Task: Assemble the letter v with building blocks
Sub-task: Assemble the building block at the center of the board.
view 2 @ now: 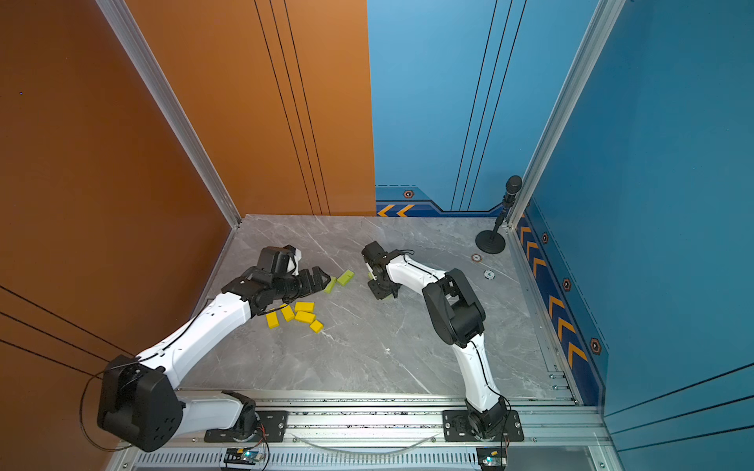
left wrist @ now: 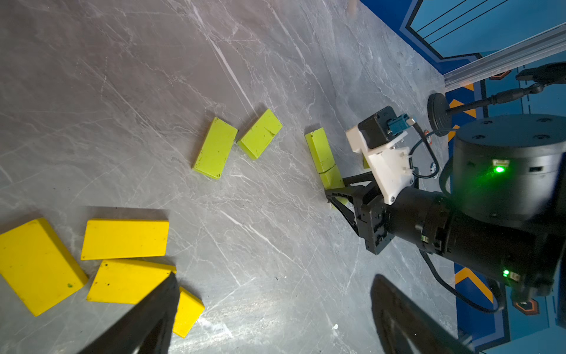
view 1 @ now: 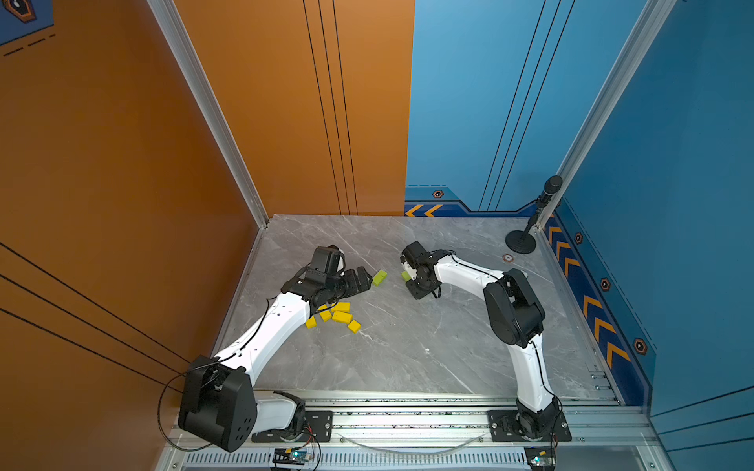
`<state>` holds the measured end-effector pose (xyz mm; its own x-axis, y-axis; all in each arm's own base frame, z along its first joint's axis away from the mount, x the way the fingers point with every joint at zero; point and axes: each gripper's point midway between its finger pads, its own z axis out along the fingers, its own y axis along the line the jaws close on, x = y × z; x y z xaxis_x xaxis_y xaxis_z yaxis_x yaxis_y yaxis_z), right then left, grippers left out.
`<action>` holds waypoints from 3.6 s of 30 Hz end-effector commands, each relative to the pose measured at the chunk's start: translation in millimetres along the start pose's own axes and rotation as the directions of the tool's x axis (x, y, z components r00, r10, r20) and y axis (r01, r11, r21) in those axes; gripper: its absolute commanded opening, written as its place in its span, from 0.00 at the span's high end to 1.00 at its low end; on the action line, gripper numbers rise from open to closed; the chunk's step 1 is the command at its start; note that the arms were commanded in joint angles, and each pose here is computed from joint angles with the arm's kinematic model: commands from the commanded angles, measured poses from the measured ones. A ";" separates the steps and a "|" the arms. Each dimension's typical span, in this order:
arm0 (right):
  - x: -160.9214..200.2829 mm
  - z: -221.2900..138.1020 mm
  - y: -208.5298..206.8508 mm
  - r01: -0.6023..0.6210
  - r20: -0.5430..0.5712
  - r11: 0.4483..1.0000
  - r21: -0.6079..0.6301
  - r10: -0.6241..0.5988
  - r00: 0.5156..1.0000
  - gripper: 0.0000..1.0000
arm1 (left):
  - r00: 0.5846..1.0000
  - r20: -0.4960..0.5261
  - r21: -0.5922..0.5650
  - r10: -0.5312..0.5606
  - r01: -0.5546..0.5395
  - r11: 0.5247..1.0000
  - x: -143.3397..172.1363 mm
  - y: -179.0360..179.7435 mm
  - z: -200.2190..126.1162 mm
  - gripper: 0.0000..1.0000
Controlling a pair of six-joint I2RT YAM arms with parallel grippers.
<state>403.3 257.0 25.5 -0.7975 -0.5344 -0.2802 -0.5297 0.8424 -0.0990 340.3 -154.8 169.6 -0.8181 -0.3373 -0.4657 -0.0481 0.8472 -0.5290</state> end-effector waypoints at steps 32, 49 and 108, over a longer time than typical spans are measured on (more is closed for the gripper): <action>3.4 0.0 6.5 -0.023 -0.018 0.999 -0.025 0.023 1.000 0.65 | 1.000 -0.002 -0.015 0.020 -0.020 1.000 -1.6 -2.2 -0.7 0.02; 7.7 7.3 -0.9 -0.033 -0.034 0.999 -0.027 0.032 0.999 0.66 | 1.000 -0.006 -0.013 0.020 -0.020 1.000 -0.8 -3.0 -0.5 0.02; 7.1 -112.9 -133.3 -0.526 0.165 0.829 0.190 0.501 0.850 0.04 | 0.994 0.026 0.118 0.104 -0.107 0.987 0.8 -91.4 -8.0 0.02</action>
<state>449.1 137.9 169.8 -0.8534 -0.0615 -0.5176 -0.0224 0.9964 -0.0813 337.0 -223.2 222.8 -0.8087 -0.2381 -0.5378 0.1201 0.8283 -0.5473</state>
